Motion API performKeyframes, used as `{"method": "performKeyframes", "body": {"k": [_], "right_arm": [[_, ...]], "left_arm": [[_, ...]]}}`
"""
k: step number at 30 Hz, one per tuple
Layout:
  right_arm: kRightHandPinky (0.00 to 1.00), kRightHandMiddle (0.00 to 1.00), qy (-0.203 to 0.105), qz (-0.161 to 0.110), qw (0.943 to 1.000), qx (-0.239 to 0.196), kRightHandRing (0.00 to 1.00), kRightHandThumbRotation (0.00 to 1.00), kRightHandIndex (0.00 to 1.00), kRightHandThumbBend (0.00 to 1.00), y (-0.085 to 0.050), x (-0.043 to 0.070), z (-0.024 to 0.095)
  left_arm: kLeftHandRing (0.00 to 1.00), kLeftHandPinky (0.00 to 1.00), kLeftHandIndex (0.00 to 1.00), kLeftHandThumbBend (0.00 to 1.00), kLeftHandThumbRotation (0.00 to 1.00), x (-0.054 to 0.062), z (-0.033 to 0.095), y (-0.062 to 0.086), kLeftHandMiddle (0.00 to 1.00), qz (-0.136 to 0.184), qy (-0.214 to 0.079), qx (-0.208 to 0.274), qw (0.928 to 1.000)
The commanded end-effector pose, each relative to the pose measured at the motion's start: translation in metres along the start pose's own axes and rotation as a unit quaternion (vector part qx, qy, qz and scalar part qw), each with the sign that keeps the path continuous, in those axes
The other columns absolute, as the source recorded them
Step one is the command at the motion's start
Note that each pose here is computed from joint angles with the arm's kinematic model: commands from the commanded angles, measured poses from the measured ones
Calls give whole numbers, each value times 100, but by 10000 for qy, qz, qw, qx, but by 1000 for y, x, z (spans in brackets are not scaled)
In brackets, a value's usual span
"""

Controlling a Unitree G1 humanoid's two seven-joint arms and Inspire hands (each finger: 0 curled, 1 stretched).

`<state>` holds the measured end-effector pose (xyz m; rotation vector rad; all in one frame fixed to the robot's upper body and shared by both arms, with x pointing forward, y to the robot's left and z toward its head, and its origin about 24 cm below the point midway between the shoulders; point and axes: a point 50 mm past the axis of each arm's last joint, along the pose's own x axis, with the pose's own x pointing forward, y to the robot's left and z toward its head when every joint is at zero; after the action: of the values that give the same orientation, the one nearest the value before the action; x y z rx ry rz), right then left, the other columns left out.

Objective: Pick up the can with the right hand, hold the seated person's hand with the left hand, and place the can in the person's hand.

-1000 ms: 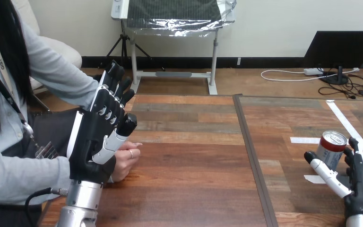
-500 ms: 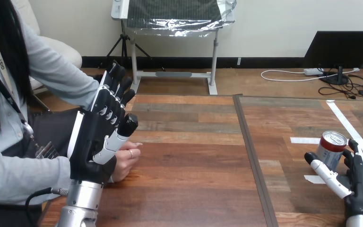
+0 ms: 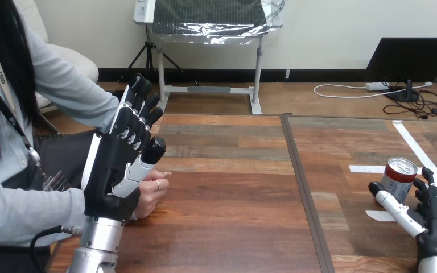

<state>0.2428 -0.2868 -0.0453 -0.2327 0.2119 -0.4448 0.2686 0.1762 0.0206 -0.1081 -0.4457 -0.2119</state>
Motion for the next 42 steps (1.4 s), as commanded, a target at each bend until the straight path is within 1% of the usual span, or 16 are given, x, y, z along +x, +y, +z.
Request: {"method": "performKeyframes", "body": {"k": [1,6,19,25,35,42], "right_arm": [[96,93,-125,-33,9999,25,95,45,97,100,0,14,16],[96,92,-102,-64,9999,-56,94,46,96,100,0,16,17],[95,92,-92,-108,9999,-66,93,43,96,100,-1,18,20],[94,92,-91,-101,9999,40,94,44,96,100,0,19,21],[94,92,-93,-96,9999,-24,94,47,96,100,-1,21,23],[93,92,-106,-89,9999,45,94,46,96,100,-1,23,26]], "left_arm": [[95,92,97,100,61,17,15,1,97,-190,-420,158,9988],[95,92,97,100,60,16,15,2,97,-168,-434,185,9987],[94,91,96,100,60,16,15,3,96,-144,-422,197,9988],[95,92,97,100,60,15,15,4,97,-191,-432,154,9988],[95,92,97,100,60,15,15,5,97,-190,-424,177,9988],[95,92,96,100,60,15,16,5,97,-185,-437,199,9987]]}}
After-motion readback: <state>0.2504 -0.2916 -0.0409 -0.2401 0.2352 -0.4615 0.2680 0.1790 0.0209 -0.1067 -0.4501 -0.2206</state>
